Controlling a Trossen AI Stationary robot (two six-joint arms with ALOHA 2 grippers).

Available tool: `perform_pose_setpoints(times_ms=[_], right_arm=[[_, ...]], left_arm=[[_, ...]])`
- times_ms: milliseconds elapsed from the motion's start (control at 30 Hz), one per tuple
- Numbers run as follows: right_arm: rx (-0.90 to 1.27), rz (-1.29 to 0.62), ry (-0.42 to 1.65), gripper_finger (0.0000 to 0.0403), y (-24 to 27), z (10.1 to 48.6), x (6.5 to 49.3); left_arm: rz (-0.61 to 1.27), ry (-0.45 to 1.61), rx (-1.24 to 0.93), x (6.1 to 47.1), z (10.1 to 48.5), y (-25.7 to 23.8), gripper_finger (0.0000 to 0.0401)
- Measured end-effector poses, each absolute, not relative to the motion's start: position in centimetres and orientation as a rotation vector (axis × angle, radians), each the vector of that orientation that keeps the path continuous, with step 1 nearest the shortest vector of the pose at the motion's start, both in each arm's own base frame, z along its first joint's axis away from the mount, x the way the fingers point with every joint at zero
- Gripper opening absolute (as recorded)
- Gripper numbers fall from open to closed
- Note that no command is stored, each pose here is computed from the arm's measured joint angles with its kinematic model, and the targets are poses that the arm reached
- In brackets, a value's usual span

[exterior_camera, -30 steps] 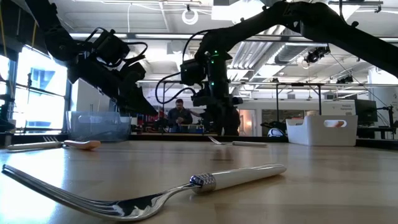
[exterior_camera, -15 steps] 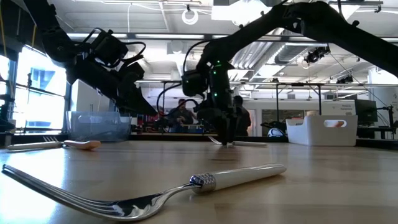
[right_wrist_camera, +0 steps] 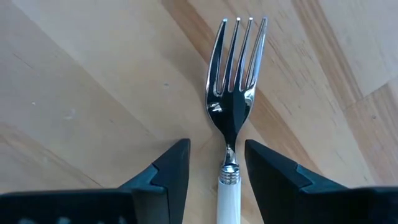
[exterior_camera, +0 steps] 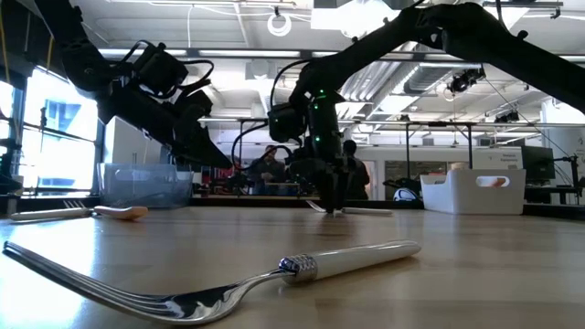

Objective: Sort silverware by color (type)
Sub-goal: Put the top white fork into the transparent bin

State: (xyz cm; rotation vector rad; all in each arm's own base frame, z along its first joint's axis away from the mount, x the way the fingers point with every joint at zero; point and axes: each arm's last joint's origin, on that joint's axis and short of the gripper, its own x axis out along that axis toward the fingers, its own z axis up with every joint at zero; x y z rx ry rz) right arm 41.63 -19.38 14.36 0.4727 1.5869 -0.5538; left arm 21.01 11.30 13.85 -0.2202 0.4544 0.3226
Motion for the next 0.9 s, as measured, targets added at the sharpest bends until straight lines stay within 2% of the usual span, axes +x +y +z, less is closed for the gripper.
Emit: perform_pose_setpoints(times_ms=[900], right_arm=[[0.434, -0.519, 1.591, 0.0065, -19.0, 14.24, 41.88]], left_arm=[[0.321, 0.447, -0.218, 21.04, 13.92, 11.31, 0.0001]])
